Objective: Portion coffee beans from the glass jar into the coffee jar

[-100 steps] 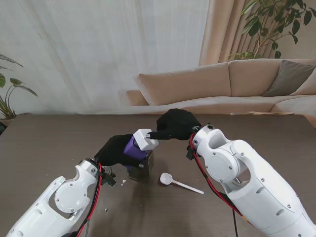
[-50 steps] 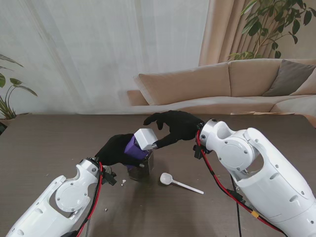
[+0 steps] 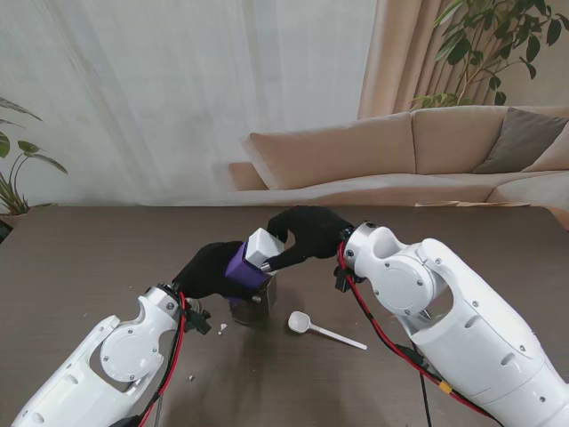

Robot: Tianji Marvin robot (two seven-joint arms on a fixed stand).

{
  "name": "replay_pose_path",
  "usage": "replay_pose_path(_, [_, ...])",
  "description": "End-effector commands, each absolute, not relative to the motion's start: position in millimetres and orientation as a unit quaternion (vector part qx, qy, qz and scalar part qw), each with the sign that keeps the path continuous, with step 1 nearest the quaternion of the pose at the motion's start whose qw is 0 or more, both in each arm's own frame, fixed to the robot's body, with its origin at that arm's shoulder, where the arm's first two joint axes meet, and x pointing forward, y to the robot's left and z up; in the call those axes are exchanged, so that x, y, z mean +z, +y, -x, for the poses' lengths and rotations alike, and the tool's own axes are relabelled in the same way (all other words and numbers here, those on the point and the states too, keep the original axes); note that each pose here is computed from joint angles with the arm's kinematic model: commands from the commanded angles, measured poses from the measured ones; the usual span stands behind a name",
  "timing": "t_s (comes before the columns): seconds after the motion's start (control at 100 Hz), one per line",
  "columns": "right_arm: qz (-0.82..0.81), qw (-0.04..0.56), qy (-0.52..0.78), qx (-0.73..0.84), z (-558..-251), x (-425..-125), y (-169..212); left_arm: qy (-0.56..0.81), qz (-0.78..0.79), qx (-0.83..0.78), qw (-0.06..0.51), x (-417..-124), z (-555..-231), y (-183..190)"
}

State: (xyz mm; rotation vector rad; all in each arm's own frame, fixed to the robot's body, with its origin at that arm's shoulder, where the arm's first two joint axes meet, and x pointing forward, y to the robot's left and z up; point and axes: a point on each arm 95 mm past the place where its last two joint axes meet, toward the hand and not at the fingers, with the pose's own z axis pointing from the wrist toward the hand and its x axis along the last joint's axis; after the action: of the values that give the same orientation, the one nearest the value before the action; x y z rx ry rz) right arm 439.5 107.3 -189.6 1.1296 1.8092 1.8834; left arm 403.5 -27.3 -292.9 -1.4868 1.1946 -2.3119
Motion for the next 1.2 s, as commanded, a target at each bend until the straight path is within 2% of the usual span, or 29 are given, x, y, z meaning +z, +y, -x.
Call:
replay_pose_path(0.0, [-0.393,0.140,0.636,0.649,-435.6,-195.2,112.3,0.399,0.495,-0.769,0.067,-292.1,-403.2,-29.4])
replay_pose_path(0.68, [-0.410,0.139,0.595,0.677,-429.5,-193.0,109.8,0.398,0.496,-0.769,0.068,-291.3,-401.4,-30.1])
replay_pose_path(0.92, [-0.430,0.076,0.563,0.702,-422.3,-196.9,119.9,0.400,0.494,-0.770,0.061,-290.6,-403.1,-33.4])
replay_pose_path(1.19, [-0.440,0.057,0.553,0.705,-418.8,-211.3,132.3,0.397,0.490,-0.774,0.053,-289.4,-404.1,-38.7])
